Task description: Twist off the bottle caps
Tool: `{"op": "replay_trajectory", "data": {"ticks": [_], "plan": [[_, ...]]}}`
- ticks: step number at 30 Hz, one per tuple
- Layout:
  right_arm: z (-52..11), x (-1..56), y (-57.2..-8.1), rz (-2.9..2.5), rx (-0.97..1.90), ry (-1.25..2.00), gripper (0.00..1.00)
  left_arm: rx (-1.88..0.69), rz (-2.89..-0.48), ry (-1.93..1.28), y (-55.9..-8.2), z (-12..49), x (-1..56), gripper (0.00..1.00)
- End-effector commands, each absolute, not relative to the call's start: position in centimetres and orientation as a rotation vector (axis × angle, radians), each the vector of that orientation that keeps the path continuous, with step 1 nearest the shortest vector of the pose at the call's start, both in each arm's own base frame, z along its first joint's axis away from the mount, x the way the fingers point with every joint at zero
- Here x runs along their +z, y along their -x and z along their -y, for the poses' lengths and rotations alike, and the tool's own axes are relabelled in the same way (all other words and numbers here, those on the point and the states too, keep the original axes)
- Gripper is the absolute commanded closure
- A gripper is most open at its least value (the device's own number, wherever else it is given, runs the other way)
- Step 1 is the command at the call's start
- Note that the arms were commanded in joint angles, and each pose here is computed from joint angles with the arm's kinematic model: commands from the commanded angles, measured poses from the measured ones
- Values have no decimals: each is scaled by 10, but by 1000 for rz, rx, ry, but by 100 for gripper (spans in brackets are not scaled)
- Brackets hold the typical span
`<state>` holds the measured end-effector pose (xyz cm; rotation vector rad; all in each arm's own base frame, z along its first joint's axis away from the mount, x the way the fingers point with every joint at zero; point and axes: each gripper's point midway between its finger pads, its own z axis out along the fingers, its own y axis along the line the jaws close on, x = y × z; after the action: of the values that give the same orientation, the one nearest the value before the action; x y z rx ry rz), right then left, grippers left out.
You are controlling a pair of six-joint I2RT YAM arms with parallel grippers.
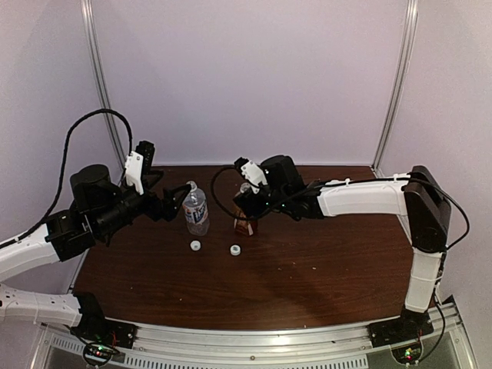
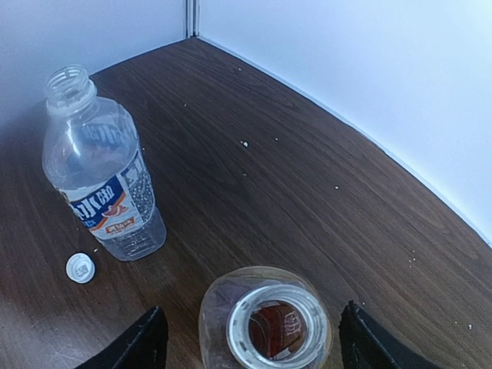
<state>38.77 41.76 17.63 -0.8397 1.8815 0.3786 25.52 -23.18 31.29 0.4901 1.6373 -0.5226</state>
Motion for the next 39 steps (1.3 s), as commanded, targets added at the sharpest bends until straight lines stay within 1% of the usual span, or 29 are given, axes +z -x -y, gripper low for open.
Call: {"op": "replay_trajectory", "data": {"ticks": [1,6,8,14,19,25,31,34,39], "plan": [[-411,199,-386,-1859,363,810,21,-509,-1625,-471,-257,228,315,2],[-406,219,-382,-1839,377,787,9,-488,-1633,-466,-259,226,314,2],[-402,232,-377,-1827,391,775,1,-470,-1641,-462,-260,224,314,2],[-372,269,-366,-1833,377,719,0,-352,-1705,-434,-269,210,312,2],[-324,292,-366,-1870,323,591,0,-281,-1717,-373,-274,193,319,2],[-266,323,-358,-1835,307,466,0,-258,-1728,-275,-282,170,322,2],[-200,326,-365,-1841,235,330,0,-290,-1729,-229,-292,148,330,2],[-183,327,-363,-1837,211,304,0,-295,-1709,-206,-296,136,337,2],[-172,331,-358,-1819,177,278,0,-271,-1668,-233,-297,130,353,2]]}}
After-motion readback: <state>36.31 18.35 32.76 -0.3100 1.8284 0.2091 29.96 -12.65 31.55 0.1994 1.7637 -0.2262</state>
